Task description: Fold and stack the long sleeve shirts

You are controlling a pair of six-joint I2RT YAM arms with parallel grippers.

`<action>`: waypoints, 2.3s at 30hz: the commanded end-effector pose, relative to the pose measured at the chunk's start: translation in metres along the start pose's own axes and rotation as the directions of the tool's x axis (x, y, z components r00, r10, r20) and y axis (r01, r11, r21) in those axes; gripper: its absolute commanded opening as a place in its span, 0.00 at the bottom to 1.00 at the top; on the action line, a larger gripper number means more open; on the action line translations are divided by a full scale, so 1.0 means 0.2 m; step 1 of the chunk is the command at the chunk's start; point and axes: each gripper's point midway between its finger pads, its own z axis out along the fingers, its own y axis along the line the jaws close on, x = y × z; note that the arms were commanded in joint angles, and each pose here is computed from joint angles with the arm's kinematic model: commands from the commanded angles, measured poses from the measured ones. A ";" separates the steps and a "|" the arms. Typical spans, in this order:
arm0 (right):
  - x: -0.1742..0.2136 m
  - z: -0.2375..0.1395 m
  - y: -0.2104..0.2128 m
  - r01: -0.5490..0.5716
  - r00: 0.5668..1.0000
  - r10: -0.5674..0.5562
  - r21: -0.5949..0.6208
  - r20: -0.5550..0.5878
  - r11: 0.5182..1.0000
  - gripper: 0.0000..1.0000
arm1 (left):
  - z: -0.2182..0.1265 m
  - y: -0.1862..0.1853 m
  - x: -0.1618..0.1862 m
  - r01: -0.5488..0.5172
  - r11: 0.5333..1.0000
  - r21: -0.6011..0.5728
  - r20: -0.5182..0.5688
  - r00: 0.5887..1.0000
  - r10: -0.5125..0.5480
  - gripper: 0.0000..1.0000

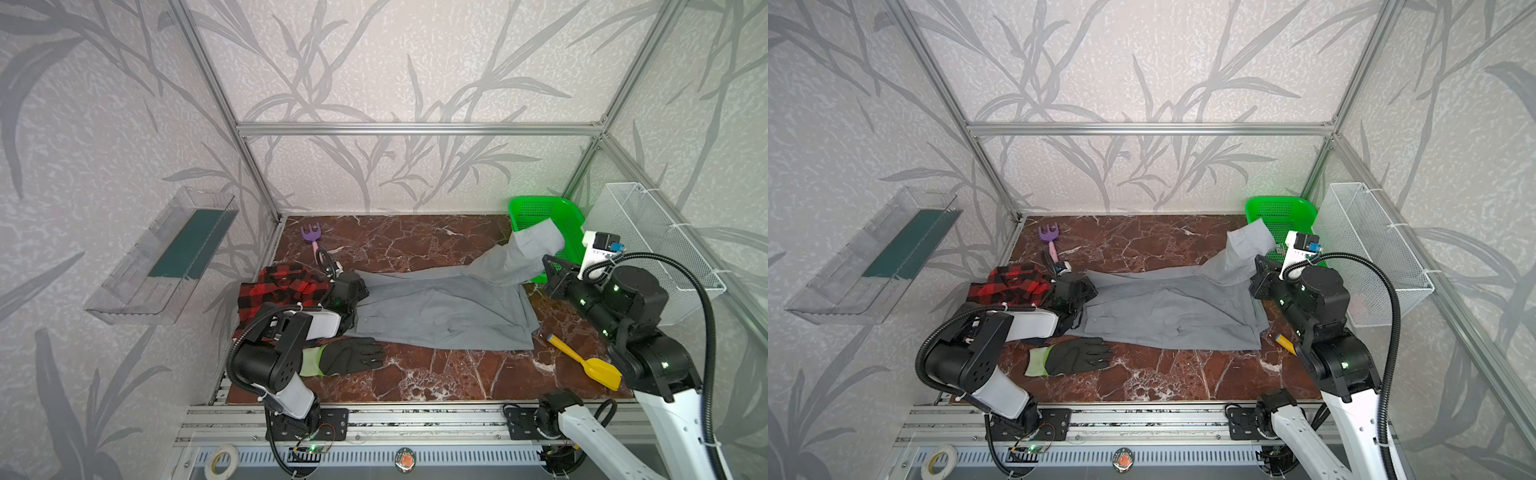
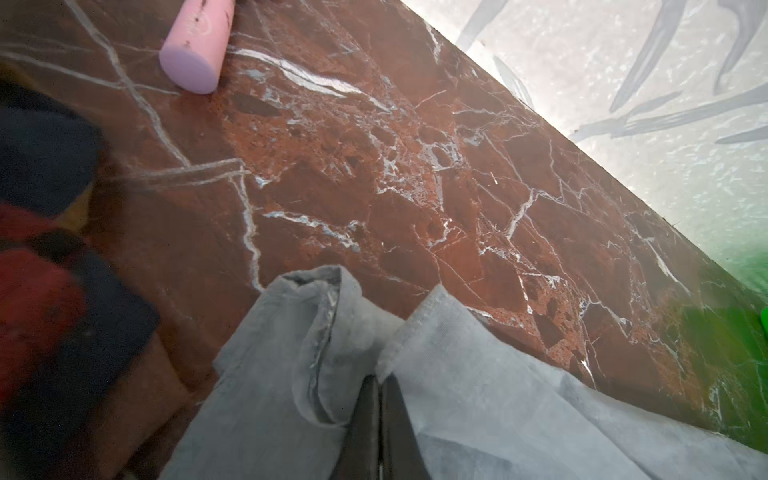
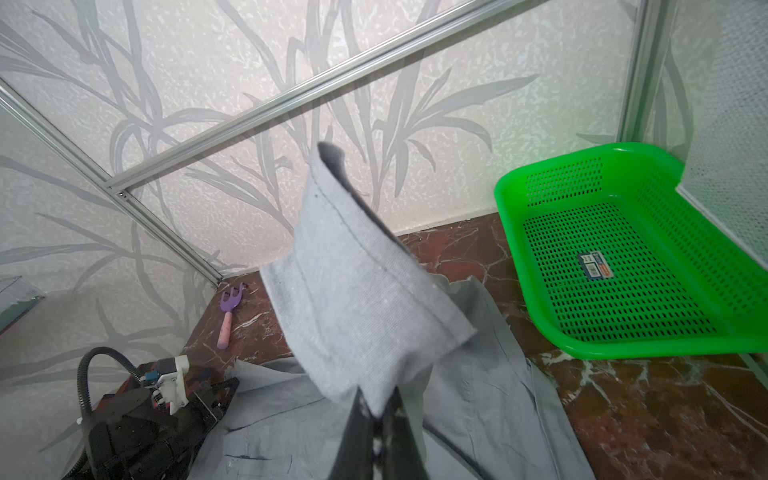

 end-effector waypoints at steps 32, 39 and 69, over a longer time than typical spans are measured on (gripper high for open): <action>0.50 -0.35 -0.21 -0.053 0.969 0.078 0.114 -0.233 0.992 0.00 | -0.11 0.14 -0.03 0.257 0.966 -0.027 0.017 0.966 -0.257 0.39; 0.43 -0.24 -0.16 -0.040 0.974 0.055 0.074 -0.219 0.996 0.00 | -0.26 0.15 -0.20 0.270 0.960 -0.073 0.101 0.960 -0.262 0.60; 0.60 0.79 0.81 0.153 0.847 -0.346 -0.439 -0.403 0.885 0.00 | -0.80 0.05 -0.60 0.094 0.989 -0.110 0.093 0.992 -0.083 0.99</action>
